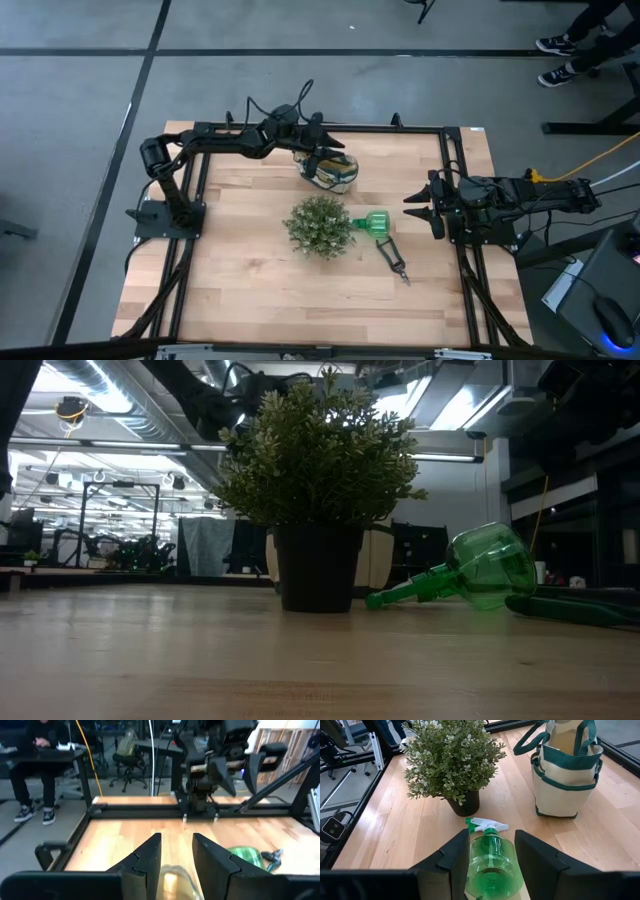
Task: Pick & Place Garden tools in Gardening bag
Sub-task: Put the green fruit pruner into the green gardening bag
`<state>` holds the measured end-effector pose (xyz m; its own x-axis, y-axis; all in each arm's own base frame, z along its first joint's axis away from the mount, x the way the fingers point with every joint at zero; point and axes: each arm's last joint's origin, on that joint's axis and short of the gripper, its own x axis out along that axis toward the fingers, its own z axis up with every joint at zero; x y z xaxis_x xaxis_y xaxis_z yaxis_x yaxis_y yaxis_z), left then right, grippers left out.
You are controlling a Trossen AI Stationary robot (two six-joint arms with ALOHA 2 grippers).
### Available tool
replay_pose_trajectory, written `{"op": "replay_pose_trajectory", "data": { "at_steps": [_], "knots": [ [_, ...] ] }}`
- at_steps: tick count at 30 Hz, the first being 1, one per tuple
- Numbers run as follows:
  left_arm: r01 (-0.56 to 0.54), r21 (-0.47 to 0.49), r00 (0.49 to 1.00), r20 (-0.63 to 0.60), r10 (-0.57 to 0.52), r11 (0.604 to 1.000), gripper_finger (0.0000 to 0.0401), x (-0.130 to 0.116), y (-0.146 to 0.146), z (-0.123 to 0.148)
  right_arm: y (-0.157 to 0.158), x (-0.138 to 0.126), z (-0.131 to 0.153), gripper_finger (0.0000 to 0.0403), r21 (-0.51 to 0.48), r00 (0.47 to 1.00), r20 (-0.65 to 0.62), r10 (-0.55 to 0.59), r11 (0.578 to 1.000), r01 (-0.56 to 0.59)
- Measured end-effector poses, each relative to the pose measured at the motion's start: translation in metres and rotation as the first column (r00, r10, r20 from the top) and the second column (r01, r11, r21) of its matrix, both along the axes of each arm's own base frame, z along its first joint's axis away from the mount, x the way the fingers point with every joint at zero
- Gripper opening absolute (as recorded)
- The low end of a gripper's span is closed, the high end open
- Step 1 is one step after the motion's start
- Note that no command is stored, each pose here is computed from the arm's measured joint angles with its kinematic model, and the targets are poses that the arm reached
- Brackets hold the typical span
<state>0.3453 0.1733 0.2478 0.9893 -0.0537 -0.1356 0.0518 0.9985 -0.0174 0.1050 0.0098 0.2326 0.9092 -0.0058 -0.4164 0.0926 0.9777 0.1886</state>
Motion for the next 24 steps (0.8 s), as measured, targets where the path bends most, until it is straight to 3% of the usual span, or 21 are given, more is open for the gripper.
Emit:
{"op": "replay_pose_trajectory", "data": {
  "at_steps": [11,19,24],
  "knots": [
    [0.022,0.039,0.997,0.074,-0.025,0.999,0.0106,-0.004,-0.012,0.024,0.000,0.000,0.000,0.0160,0.000,1.000,0.000,0.000,1.000,0.000],
    [-0.085,0.113,0.975,0.212,0.060,0.990,0.0104,-0.047,0.003,0.079,0.000,0.000,0.000,0.0160,0.000,1.000,0.000,0.000,1.000,0.000],
    [-0.160,0.067,0.960,0.242,0.139,0.985,0.0102,-0.078,0.013,0.102,0.000,0.000,0.000,0.0160,0.000,1.000,0.000,0.000,1.000,0.000]
  ]
}}
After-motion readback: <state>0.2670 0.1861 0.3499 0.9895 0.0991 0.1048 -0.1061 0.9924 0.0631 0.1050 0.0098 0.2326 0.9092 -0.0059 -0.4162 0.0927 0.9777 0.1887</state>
